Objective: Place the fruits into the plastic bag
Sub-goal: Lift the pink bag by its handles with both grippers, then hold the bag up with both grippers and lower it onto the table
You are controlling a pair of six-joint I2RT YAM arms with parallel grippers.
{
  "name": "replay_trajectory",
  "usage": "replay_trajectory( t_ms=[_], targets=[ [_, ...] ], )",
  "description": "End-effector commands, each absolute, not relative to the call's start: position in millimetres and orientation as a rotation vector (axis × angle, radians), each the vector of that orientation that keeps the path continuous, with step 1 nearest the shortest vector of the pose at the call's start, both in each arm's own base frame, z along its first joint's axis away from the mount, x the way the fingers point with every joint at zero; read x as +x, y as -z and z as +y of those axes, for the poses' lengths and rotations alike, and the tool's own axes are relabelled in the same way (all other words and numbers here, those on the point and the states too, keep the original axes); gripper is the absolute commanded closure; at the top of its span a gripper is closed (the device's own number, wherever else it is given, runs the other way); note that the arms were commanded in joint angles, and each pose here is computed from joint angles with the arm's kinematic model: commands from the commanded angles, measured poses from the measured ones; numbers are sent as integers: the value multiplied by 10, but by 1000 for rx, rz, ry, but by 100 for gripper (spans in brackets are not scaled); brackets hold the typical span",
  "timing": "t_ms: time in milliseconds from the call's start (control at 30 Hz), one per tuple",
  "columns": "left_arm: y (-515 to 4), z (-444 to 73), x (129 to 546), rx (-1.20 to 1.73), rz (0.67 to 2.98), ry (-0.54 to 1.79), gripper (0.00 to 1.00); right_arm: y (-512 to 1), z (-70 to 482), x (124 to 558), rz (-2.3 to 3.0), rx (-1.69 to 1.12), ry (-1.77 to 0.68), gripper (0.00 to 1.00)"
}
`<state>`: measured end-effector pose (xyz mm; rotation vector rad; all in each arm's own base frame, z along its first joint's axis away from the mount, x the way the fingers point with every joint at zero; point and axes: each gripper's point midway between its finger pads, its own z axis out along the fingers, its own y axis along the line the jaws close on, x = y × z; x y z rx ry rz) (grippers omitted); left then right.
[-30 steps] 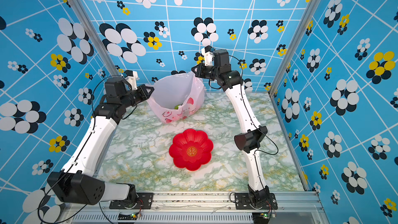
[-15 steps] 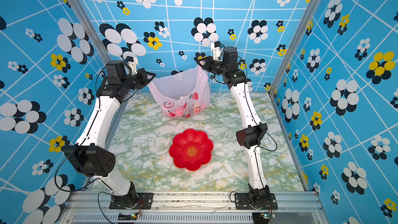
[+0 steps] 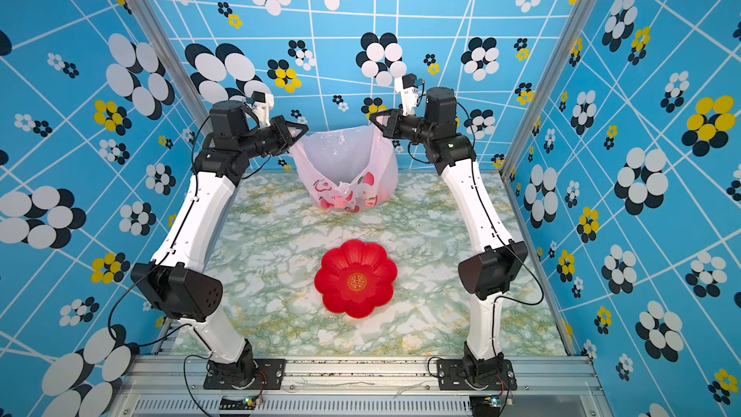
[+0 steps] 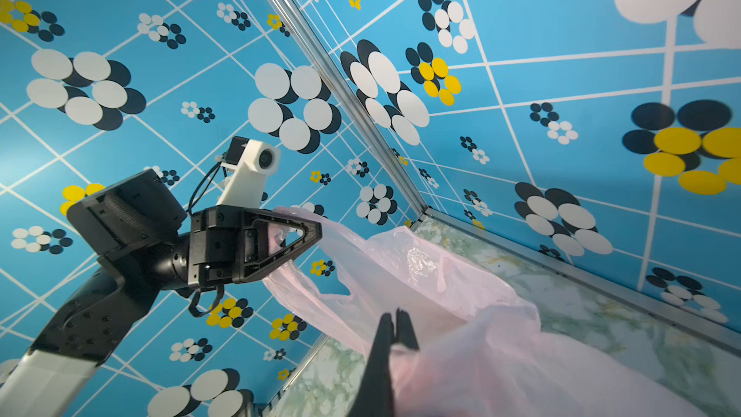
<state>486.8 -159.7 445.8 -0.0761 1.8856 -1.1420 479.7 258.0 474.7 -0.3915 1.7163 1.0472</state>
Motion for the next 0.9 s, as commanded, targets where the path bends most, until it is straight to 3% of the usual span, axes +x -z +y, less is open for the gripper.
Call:
replay_trajectory(
  t_ms=[0, 167, 367, 500, 700, 867],
  targets=[
    [-4783, -1541, 4829, -22, 1790, 1057, 100, -5242, 2293, 4582, 1511, -393, -823, 100],
    [-4496, -1710, 4905, -8, 1863, 1076, 100, -4929, 2232, 4622, 1530, -378, -773, 100],
    [-4668, -1892, 4813, 69, 1834, 1041, 100, -5184, 2124, 4472, 1470, -371, -726, 100],
    [-4591, -1987, 4824, 68, 1860, 1082, 100, -4959, 2160, 4535, 1518, -361, -750, 100],
    [-4758, -2133, 4693, 109, 1819, 1069, 100, -5157, 2100, 4408, 1447, -324, -762, 100],
    [-4637, -2384, 4777, 124, 1843, 1131, 100, -4933, 2331, 4523, 1516, -352, -848, 100]
  ],
)
